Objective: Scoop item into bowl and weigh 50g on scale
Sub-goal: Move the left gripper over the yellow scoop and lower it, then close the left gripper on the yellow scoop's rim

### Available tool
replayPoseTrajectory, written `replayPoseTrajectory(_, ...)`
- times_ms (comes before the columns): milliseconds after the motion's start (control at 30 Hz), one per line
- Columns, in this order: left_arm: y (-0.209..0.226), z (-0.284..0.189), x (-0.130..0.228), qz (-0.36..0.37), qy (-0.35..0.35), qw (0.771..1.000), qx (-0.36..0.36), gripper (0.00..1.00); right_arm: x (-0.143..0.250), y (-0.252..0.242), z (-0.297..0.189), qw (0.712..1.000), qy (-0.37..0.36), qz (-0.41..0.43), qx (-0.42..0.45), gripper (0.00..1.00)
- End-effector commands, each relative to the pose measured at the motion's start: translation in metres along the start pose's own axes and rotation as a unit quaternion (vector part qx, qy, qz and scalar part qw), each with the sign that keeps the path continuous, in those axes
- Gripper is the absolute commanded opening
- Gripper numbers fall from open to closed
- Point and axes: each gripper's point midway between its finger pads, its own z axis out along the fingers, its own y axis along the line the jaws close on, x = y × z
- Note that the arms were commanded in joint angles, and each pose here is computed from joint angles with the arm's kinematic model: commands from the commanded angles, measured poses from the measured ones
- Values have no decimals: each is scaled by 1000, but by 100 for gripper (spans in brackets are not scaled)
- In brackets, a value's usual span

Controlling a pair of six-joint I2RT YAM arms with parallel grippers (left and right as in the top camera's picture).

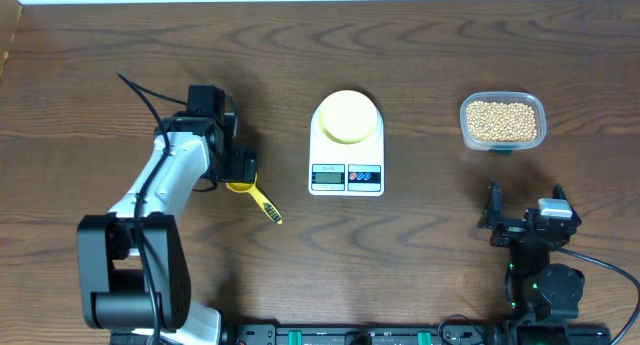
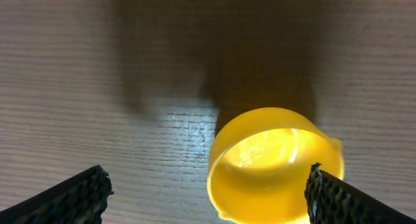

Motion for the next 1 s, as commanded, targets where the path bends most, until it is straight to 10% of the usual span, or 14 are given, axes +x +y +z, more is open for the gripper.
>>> replayPoseTrajectory(0,5,9,7,8,13,1000,-12,98,0,0,0,1000,-1,8,2,99)
replayPoseTrajectory(967,5,17,10,3,10,1000,-15,98,0,0,0,1000,-1,8,2,99)
